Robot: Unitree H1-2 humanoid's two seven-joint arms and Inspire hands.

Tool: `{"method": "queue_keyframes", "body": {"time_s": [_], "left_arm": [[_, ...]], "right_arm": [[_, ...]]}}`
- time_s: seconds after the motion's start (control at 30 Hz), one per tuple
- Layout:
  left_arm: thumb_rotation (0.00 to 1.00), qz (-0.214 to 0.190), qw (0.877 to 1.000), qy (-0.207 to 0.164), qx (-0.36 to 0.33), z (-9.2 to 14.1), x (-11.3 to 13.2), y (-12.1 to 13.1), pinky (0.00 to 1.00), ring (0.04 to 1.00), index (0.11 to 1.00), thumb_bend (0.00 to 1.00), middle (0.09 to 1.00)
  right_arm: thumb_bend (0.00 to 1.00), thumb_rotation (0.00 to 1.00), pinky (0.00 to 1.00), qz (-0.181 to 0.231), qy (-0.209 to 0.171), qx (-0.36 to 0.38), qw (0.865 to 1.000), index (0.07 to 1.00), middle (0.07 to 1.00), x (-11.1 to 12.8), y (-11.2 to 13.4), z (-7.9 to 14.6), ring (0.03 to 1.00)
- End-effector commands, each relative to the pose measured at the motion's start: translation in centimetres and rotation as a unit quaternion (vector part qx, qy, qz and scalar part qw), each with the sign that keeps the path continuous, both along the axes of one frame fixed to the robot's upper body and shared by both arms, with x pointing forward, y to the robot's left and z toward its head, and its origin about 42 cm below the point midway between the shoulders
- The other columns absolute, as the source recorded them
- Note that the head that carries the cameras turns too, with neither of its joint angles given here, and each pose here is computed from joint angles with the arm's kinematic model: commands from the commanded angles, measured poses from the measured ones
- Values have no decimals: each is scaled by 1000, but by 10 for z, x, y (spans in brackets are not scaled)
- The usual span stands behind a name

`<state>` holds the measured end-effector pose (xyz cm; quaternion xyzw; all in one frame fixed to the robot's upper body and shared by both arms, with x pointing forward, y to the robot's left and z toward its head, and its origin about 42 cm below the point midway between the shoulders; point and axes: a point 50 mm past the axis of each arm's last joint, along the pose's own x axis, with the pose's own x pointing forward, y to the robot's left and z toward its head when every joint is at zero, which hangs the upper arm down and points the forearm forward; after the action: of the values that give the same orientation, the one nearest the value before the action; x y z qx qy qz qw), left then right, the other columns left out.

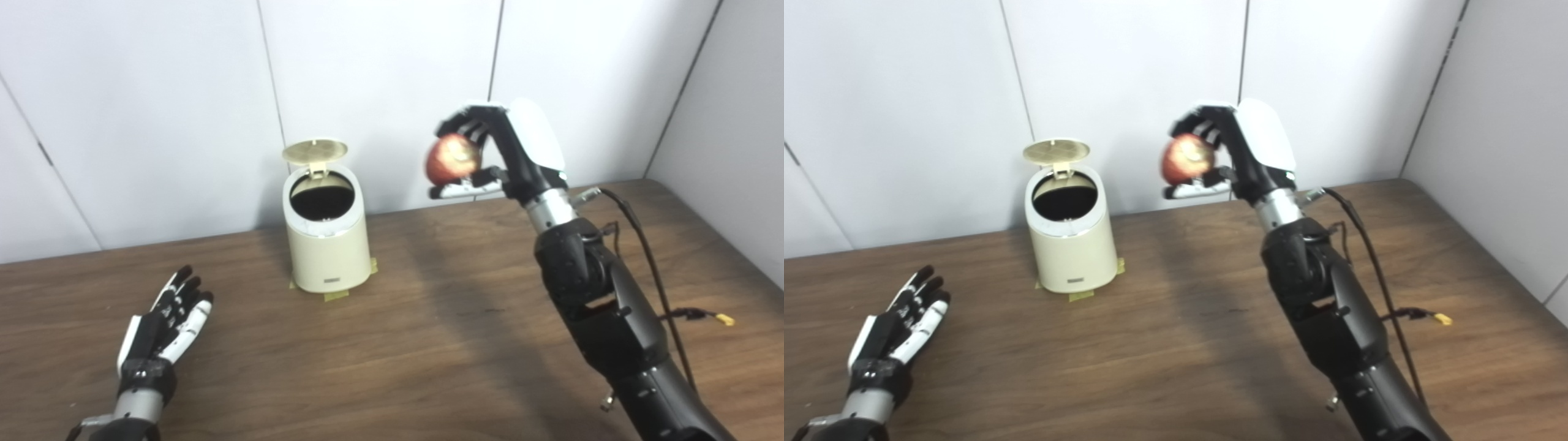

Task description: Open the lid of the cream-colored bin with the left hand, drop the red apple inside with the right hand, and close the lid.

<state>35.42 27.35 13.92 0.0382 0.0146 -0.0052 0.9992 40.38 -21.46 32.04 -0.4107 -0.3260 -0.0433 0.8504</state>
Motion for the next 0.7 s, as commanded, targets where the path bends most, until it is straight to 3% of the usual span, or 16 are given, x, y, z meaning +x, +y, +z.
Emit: {"method": "queue_keyframes", "body": {"time_s": [0.0, 0.37, 0.67], "left_arm": [[333, -7, 999, -34, 1, 14, 8, -8, 969, 950, 968, 377, 941], [327, 5, 999, -38, 7, 12, 7, -20, 936, 942, 951, 382, 928], [327, 4, 999, -38, 11, 12, 8, -25, 937, 939, 950, 360, 921]], "right_arm": [[499, 0, 333, 32, -56, -4, 998, 506, 504, 1, 21, 34, 403], [498, 0, 328, 97, -40, 3, 994, 516, 502, 25, 71, 25, 407], [501, 0, 348, 104, -11, 23, 994, 509, 494, 52, 93, 16, 411]]}}
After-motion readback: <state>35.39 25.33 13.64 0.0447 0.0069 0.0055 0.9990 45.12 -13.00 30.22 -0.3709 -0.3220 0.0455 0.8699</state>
